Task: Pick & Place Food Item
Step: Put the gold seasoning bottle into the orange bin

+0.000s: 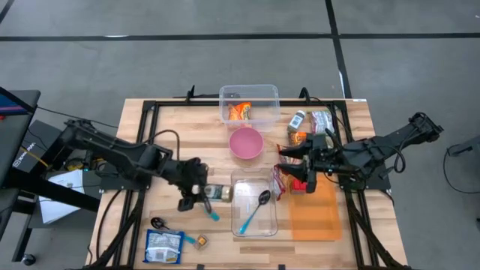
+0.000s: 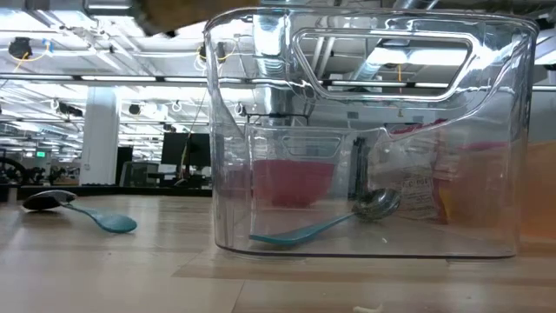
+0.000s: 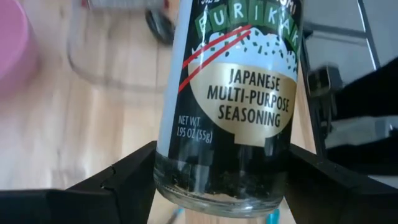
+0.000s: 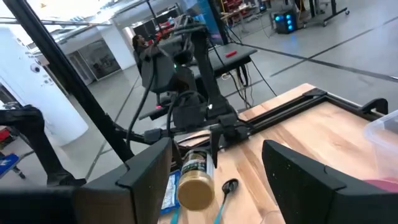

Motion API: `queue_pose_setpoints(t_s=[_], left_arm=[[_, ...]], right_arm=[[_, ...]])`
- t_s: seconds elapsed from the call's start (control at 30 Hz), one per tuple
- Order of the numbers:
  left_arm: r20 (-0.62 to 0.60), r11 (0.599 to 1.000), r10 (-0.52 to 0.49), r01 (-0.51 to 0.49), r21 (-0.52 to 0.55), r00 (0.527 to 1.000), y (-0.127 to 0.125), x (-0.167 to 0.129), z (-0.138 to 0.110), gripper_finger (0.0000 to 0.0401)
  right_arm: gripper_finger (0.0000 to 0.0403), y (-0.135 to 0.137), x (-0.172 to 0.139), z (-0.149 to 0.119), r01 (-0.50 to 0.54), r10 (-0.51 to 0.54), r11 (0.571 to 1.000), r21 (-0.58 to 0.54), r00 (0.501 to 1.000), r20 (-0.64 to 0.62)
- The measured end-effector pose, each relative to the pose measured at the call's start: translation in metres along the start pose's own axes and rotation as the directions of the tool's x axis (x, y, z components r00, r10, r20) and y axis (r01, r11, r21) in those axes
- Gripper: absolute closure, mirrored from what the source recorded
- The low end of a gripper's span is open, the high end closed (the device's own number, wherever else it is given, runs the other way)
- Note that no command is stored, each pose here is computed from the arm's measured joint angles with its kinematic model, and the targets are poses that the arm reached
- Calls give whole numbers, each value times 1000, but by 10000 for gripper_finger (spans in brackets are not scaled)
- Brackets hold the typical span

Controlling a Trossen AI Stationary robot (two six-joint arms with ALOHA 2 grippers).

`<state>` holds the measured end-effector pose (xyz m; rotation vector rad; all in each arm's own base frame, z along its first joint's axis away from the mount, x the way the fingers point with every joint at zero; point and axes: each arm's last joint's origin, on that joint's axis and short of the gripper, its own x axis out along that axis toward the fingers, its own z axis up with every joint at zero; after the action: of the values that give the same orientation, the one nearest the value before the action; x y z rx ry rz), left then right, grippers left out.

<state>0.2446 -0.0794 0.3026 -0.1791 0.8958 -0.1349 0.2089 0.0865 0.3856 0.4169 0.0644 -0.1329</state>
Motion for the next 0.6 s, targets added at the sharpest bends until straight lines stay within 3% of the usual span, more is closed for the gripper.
queue_pose_setpoints(t_s=[0.2, 0.33, 0.6], left_arm=[[22, 999, 27, -28, 36, 999, 2, 5, 37, 123], [46, 999, 35, -36, 27, 998, 4, 8, 54, 123], [67, 999, 43, -44, 18, 997, 6, 7, 61, 123]], right_arm=[[154, 9, 7, 10, -23, 22, 1000, -17, 999, -45], [133, 18, 17, 16, -14, 1, 997, -80, 987, -161], [72, 37, 46, 24, 12, -137, 940, -340, 928, -347]])
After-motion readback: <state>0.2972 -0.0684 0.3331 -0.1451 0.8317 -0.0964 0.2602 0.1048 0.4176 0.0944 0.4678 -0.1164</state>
